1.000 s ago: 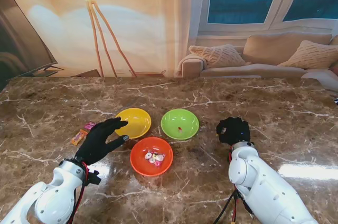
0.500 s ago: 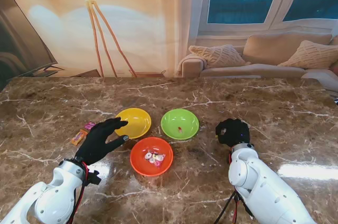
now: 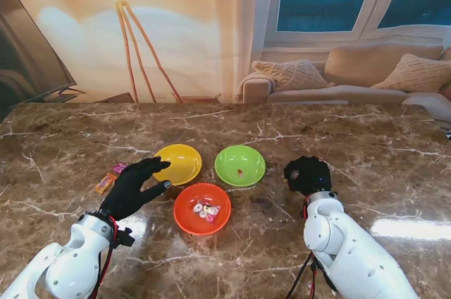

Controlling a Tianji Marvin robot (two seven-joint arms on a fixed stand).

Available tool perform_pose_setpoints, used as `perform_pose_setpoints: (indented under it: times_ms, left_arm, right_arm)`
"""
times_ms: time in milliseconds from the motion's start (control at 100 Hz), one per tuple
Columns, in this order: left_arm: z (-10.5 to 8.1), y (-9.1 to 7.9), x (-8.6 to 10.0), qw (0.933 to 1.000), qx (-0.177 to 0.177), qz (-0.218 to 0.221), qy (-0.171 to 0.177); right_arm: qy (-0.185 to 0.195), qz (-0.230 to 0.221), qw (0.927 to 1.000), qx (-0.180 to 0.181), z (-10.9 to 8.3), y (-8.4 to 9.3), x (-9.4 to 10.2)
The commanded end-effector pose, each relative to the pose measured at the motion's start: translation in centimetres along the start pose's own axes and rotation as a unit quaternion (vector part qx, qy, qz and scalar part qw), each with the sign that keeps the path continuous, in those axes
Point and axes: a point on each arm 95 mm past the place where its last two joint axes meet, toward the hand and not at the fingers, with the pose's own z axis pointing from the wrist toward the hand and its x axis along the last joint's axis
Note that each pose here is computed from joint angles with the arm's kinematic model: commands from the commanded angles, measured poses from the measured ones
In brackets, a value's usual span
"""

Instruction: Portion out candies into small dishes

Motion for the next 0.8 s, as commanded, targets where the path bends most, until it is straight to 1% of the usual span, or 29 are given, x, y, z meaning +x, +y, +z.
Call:
perform_pose_setpoints:
  times_ms: [0, 180, 300, 400, 490, 610, 790]
  left_arm:
    - [-0.2, 0.2, 0.0, 1.0000, -0.003, -0.002, -0.002]
    - [-0.2, 0.3, 0.0, 1.0000, -0.003, -0.001, -0.002]
    - [-0.2, 0.3, 0.0, 1.0000, -0.003, -0.001, -0.002]
    - [-0.2, 0.3, 0.0, 1.0000, -0.003, -0.001, -0.002]
    - [-0.2, 0.2, 0.0, 1.0000, -0.002, -0.001, -0.002]
    - [-0.2, 0.2, 0.0, 1.0000, -0.001, -0.002, -0.003]
    - [-0.2, 0.2, -0.1, 1.0000, -0.002, -0.002, -0.004]
  right_arm:
    - [0.008, 0.006, 0.9999, -0.001, -0.1, 0.3, 0.7]
    - [0.036, 0.022, 0.9988, -0.025, -0.3, 2.0, 2.7]
    - [0.060, 0.036, 0.9967, -0.042, -0.4, 3.2, 4.7]
    - [0.080, 0.044, 0.9946, -0.051, -0.4, 3.8, 6.3]
    - [0.095, 0.051, 0.9930, -0.050, -0.3, 3.8, 7.7]
    - [0.108, 0.061, 0.9914, -0.042, -0.1, 3.3, 9.2]
    - [0.116, 0.067, 0.9907, -0.024, 0.3, 2.4, 10.3]
